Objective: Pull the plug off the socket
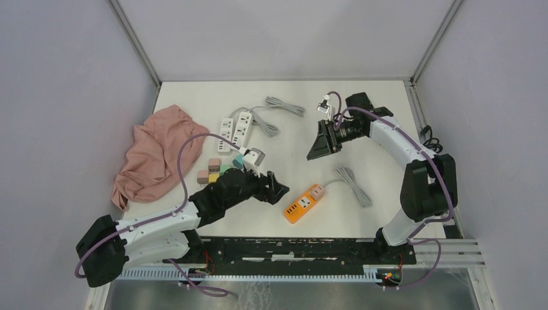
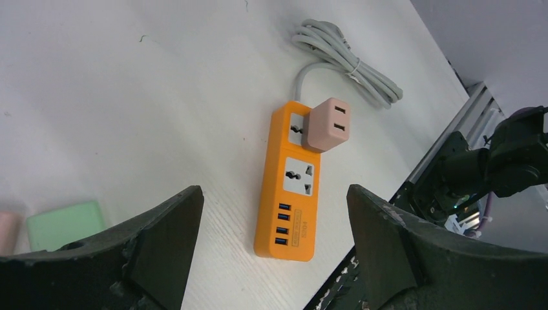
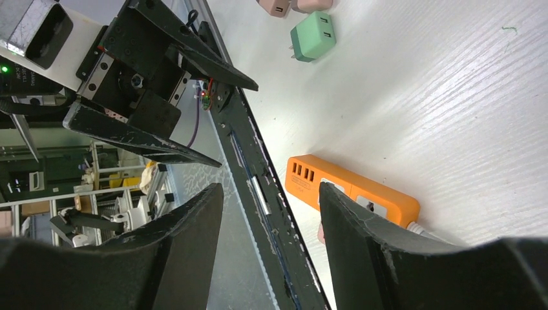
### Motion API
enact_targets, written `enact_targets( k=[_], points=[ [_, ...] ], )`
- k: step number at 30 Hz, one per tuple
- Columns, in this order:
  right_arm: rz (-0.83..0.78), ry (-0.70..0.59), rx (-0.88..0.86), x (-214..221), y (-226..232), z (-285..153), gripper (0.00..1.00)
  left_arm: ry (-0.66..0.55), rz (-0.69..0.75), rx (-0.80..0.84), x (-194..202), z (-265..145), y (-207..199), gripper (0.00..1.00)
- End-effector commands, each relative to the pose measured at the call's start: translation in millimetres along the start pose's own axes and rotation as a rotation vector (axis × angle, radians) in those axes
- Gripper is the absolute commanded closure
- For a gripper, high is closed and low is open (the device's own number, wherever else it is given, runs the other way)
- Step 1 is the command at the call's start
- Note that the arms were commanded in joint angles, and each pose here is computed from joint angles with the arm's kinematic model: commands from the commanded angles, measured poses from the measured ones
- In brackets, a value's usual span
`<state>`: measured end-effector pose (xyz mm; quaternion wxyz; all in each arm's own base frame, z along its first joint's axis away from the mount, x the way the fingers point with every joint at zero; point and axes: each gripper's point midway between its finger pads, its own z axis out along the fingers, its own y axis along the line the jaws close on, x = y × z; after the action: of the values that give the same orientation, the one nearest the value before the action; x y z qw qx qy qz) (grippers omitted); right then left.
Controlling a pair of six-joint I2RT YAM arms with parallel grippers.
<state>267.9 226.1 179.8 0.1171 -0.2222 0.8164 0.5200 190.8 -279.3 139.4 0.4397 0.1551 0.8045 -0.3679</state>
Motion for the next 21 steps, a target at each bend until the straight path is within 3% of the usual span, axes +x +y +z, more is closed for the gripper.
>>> enact_targets(
  k=[1, 12, 21],
  points=[
    [-0.118, -0.045, 0.015, -15, 15, -12, 0.38, -0.108, 0.014, 0.120, -22, -5, -21, 0.11],
    [-0.191, -0.052, 0.071, -14, 11, -17, 0.38, -0.117, 0.017, 0.169, -18, -5, -27, 0.08],
    [-0.354, -0.062, 0.117, -6, 3, -20, 0.38, -0.116, 0.021, 0.180, -14, -4, -27, 0.08]
  ],
)
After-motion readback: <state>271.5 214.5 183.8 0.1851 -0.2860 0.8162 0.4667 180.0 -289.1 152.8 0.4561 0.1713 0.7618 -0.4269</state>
